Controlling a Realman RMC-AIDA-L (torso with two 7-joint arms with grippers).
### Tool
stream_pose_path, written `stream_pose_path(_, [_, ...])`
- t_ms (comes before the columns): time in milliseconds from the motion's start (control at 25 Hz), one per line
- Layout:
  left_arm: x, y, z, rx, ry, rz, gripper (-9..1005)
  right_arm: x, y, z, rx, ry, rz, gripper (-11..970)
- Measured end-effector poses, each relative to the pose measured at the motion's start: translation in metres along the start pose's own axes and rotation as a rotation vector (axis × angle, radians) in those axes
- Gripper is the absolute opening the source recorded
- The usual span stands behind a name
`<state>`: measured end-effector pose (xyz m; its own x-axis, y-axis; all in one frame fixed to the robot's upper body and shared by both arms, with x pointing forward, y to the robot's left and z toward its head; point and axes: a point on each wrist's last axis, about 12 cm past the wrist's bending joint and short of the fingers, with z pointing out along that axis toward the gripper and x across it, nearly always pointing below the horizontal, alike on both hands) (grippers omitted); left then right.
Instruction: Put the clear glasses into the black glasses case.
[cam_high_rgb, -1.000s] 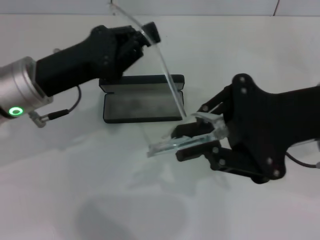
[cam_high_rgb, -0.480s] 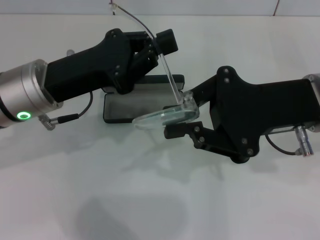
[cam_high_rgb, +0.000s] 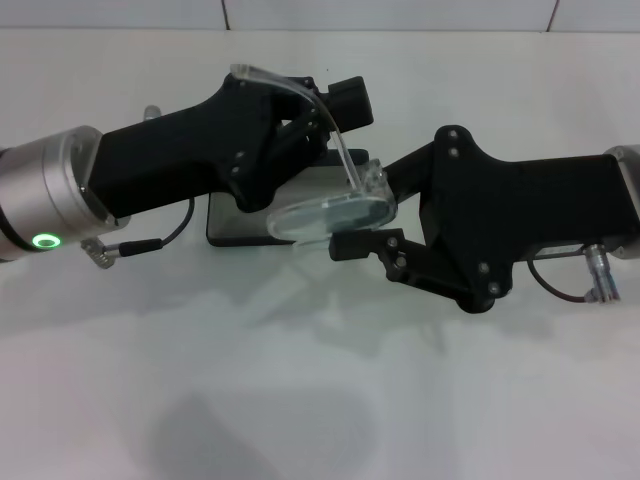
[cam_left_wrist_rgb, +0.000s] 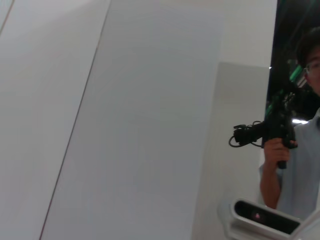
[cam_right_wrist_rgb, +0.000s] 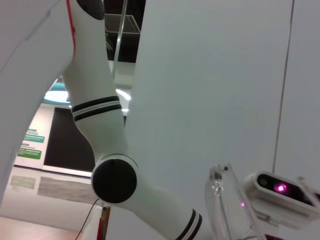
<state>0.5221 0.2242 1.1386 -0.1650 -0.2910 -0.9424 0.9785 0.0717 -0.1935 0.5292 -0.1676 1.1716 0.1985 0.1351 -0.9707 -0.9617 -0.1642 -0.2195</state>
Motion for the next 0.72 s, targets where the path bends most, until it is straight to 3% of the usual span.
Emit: stream_pose_path(720, [-0.0011,-0.0033,0.0001,0.031,-0.006,0.001,41,0.0031,-0.0066,-0.001,0.055,0.028,0.001,112])
